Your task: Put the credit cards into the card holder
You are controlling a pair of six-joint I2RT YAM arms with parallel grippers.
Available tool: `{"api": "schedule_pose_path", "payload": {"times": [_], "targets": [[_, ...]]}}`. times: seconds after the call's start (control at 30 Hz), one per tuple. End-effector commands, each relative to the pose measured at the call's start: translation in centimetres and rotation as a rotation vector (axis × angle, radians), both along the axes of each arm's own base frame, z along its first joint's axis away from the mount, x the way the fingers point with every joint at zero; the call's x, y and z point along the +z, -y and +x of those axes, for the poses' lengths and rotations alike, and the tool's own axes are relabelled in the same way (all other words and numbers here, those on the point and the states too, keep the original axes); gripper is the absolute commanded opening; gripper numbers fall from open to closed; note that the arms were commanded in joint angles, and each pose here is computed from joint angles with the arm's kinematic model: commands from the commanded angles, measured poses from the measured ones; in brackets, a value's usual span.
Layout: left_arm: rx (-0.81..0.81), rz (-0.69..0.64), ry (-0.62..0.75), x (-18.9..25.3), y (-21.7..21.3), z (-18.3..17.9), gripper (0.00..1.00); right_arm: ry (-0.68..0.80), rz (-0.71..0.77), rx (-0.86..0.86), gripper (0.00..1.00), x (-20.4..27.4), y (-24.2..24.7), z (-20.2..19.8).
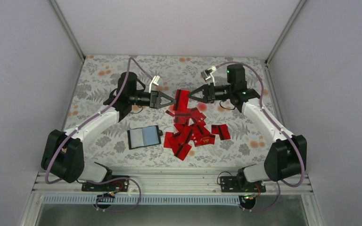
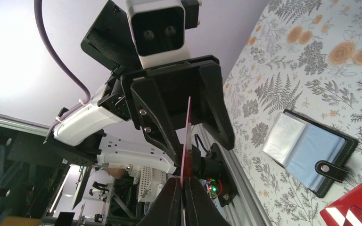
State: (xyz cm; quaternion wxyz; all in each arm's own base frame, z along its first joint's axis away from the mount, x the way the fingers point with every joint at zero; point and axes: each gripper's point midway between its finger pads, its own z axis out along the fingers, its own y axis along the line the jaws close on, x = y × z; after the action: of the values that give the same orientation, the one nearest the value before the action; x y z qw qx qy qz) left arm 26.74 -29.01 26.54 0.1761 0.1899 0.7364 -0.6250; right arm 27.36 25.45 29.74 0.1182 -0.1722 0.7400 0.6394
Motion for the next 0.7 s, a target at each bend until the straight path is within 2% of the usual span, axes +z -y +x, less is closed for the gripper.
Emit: {"api": "schedule_pose_path", "payload": {"times": [0.0, 0.3, 0.33, 0.4, 0.53, 0.57, 0.67], "targets": [[-0.060, -0.063, 0.084, 2.9, 0.5, -0.2, 0.38, 0.051, 0.042, 0.046, 0.04, 2.5, -0.6, -0.9], [-0.086, -0.079, 0.078, 3.0, 0.8, -0.4, 0.20, 0.063, 0.047, 0.069, 0.04, 2.9, -1.3, -1.1], [-0.088, -0.081, 0.079, 3.1, 0.8, -0.4, 0.17, 0.062, 0.047, 0.072, 0.04, 2.9, -1.4, -1.2], [-0.084, -0.084, 0.083, 3.2, 0.7, -0.4, 0.04, 0.061, 0.046, 0.074, 0.04, 2.8, -1.5, -1.2], [-0.059, -0.070, 0.059, 3.0, 0.5, -0.3, 0.02, 0.051, 0.034, 0.067, 0.04, 2.4, -1.7, -1.0], [-0.041, -0.049, 0.047, 2.7, 0.3, -0.2, 0.02, 0.044, 0.022, 0.064, 0.07, 2.1, -1.7, -0.8], [0.020, 0.021, 0.013, 1.3, -0.9, -0.3, 0.02, 0.051, -0.051, 0.033, 0.36, 0.5, -1.7, 0.2]]}}
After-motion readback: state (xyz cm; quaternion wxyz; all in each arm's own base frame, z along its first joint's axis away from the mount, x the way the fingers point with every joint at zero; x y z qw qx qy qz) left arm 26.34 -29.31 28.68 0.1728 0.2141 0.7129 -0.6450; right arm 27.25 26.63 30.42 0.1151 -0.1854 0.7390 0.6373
